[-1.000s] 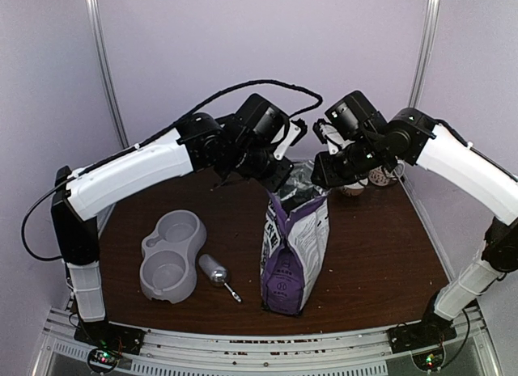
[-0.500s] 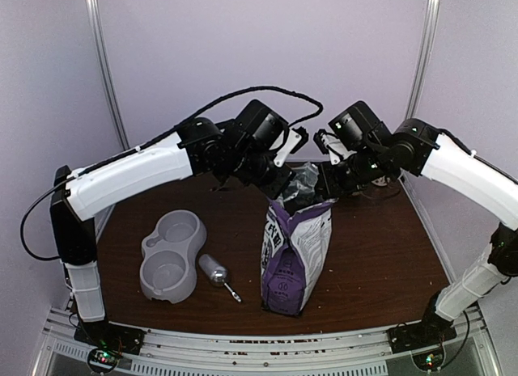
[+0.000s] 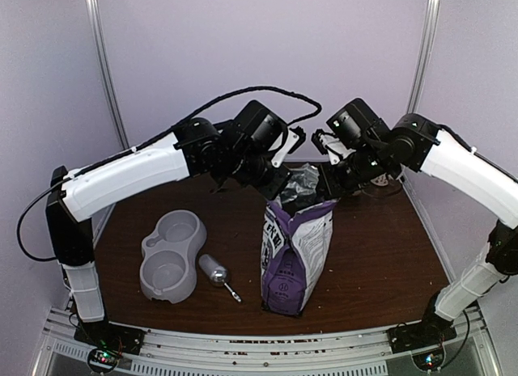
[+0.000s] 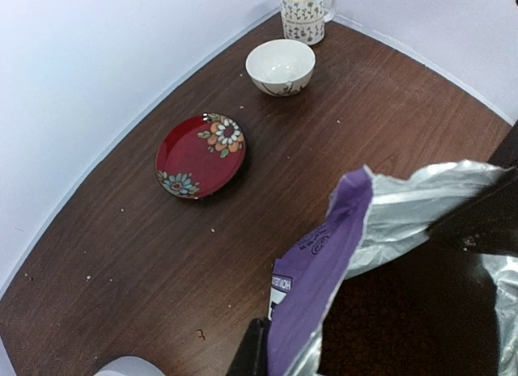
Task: Serve the pet food
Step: Adjust the pet food bag at the center of the board.
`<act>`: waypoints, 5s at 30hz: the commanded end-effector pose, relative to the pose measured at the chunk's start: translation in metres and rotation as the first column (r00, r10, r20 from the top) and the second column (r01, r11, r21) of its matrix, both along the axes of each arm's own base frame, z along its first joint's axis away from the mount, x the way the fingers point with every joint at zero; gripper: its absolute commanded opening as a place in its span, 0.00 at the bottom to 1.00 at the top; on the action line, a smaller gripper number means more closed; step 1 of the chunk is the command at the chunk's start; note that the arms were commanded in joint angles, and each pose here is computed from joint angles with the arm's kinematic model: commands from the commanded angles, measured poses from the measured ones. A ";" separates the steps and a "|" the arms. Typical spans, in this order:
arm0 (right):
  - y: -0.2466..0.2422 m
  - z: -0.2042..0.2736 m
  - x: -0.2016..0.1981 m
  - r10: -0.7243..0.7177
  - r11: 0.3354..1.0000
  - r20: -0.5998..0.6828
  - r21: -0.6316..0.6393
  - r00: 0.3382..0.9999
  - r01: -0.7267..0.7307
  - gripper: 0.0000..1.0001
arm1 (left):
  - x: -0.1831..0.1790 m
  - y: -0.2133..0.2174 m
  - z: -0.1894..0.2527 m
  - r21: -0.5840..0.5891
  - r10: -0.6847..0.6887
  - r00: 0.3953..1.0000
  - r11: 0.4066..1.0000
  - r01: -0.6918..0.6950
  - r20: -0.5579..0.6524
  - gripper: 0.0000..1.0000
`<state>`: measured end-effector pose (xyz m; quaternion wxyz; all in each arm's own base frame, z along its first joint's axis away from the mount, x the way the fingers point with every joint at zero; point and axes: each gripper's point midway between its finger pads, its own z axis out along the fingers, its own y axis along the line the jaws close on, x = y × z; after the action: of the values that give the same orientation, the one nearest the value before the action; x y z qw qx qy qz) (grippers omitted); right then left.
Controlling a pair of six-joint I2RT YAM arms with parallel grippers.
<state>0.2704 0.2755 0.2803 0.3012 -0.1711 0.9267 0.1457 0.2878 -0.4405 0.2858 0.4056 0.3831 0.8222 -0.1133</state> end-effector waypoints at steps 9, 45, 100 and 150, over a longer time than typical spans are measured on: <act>-0.007 0.037 0.029 -0.051 0.998 0.118 -0.024 0.992 0.055 0.00 | -0.014 0.027 0.035 -0.051 0.008 0.999 0.999 -0.011 -0.051 0.27; -0.017 0.051 -0.046 -0.244 0.941 -0.045 0.229 0.969 0.248 0.79 | -0.074 0.044 0.045 -0.244 0.161 0.878 0.924 -0.295 -0.451 0.62; -0.038 0.062 -0.031 -0.214 0.967 0.133 -0.113 0.968 0.229 0.00 | -0.044 0.065 0.040 0.043 0.297 0.921 0.954 -0.296 -0.250 0.00; -0.013 0.043 0.008 0.078 0.996 0.161 -0.049 0.984 -0.071 0.67 | -0.060 0.044 0.040 -0.160 0.065 0.959 0.981 -0.112 -0.275 0.01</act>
<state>0.2719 0.2584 0.3213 0.3608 -0.2119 0.9013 0.1117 0.2216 -0.3943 0.2978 0.2837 0.2952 0.8930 -0.1868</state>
